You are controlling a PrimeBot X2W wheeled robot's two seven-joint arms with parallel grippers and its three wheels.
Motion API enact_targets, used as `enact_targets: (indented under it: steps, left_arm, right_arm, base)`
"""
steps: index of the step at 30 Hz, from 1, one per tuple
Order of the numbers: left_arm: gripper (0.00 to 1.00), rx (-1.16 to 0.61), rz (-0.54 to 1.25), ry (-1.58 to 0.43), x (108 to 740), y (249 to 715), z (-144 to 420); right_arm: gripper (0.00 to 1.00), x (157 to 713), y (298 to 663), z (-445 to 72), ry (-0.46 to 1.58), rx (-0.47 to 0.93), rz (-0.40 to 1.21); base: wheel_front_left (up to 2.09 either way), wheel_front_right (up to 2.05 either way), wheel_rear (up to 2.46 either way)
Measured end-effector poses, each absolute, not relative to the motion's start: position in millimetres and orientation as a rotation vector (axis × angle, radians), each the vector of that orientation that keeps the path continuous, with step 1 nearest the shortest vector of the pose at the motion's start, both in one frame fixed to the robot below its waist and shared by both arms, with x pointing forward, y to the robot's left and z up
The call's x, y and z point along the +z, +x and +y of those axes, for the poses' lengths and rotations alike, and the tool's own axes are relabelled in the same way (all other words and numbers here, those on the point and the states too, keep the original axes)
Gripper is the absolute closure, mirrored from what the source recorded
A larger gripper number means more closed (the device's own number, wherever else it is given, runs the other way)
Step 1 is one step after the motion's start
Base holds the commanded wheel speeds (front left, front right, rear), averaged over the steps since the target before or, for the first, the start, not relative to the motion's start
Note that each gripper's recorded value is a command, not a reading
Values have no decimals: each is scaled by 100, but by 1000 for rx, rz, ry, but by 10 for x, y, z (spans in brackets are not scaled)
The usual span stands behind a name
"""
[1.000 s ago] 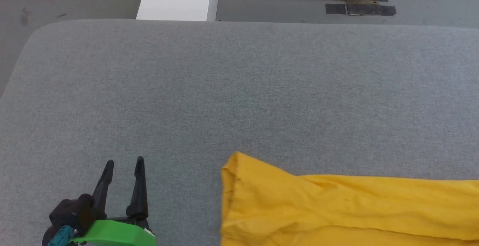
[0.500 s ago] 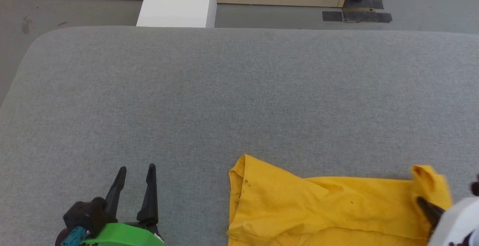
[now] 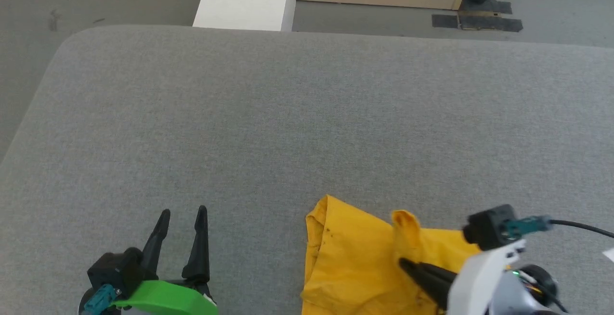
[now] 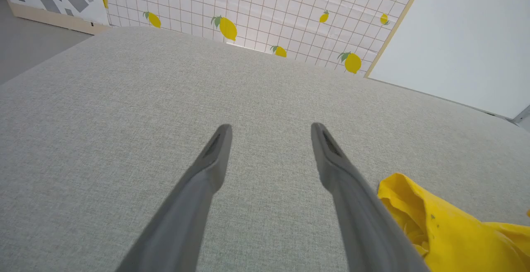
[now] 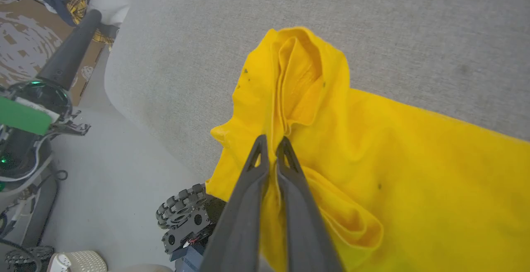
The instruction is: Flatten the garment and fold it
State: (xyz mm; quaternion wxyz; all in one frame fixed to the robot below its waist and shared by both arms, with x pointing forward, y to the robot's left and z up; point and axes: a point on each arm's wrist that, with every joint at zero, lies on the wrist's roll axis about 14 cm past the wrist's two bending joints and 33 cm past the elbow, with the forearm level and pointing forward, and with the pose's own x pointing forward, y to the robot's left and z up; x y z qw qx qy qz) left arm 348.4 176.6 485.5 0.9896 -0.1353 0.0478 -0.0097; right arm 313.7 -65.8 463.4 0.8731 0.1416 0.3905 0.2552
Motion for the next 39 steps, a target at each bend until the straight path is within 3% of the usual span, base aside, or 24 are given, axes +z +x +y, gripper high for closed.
enact_targets:
  steps: [7, 18, 20, 21, 32, 39]
  left_arm:
    - [0, 0, 88, -279, 4858, 3522, 1813]
    - [0, 26, 99, -289, 4794, 3490, 1867]
    - [0, 25, 98, -289, 4792, 3488, 1869]
    - [0, 23, 95, -290, 4799, 3492, 1868]
    - [0, -12, 97, -303, 4789, 3550, 1763]
    - [0, -54, 100, -313, 4780, 3619, 1632]
  right_arm:
    - [100, 4644, 3266, -156, 299, 682, 767]
    - [100, 4157, 3325, 151, 263, 716, 811]
    - [25, 4072, 3354, 141, 246, 701, 811]
    - [0, 4022, 3360, 124, 226, 692, 815]
    - [0, 4291, 3520, 32, 237, 659, 700]
    - [0, 4633, 3727, -796, 264, 404, 546]
  base:
    - [0, 0, 0]
    - [0, 0, 0]
    - [0, 0, 0]
    - [0, 0, 0]
    - [0, 0, 0]
    - [0, 0, 0]
